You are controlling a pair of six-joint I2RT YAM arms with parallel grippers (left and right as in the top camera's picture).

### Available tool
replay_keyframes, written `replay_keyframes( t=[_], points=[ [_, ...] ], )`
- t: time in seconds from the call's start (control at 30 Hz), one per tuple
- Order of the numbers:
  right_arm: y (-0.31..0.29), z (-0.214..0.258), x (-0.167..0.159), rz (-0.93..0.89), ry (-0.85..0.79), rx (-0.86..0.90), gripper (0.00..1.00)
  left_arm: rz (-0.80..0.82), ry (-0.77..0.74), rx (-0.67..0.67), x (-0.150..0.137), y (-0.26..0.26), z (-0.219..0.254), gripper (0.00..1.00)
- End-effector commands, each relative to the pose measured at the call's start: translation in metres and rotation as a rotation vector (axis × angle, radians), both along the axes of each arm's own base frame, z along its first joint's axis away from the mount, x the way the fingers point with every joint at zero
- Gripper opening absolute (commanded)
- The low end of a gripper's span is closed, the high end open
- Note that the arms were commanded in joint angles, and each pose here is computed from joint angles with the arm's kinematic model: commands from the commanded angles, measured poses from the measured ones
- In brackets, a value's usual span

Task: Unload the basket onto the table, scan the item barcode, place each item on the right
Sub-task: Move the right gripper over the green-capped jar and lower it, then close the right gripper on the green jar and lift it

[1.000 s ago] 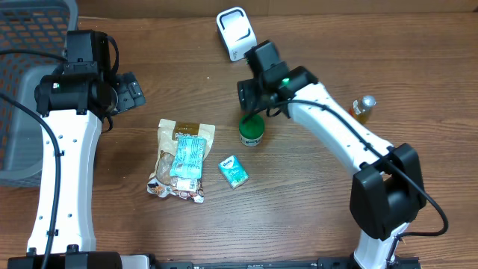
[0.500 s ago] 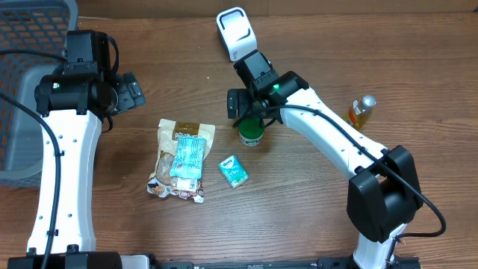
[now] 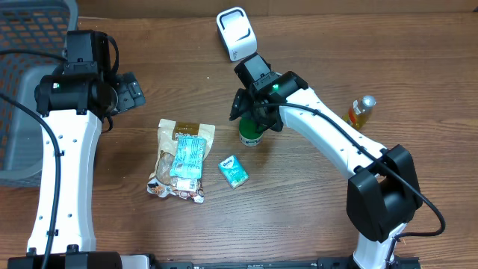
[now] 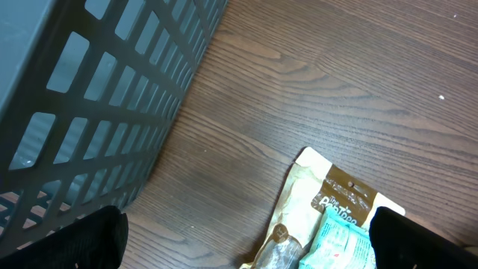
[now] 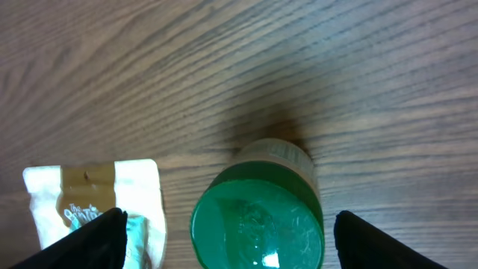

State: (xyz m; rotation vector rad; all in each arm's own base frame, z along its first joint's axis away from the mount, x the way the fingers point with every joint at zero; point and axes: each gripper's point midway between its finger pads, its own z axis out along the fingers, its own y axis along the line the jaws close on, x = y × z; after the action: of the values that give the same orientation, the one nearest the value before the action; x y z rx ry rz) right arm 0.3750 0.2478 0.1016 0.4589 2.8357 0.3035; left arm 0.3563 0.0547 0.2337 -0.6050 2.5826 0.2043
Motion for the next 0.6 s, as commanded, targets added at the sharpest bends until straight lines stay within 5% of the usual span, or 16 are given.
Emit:
replay_keyframes(
  t=[0.0, 0.17, 0.57],
  points=[
    [-0.003, -0.004, -0.004, -0.201, 0.040, 0.024, 0.87, -0.003, -0.011, 0.018, 0.000, 0.003, 0.005, 1.00],
    [-0.009, -0.009, -0.013, -0.321, 0.091, 0.027, 1.00, -0.003, -0.011, 0.018, 0.000, 0.003, 0.005, 1.00],
    [-0.007, -0.043, -0.022, -0.393, 0.129, 0.070, 1.00, -0.003, -0.011, 0.018, 0.000, 0.003, 0.005, 0.99]
  ],
)
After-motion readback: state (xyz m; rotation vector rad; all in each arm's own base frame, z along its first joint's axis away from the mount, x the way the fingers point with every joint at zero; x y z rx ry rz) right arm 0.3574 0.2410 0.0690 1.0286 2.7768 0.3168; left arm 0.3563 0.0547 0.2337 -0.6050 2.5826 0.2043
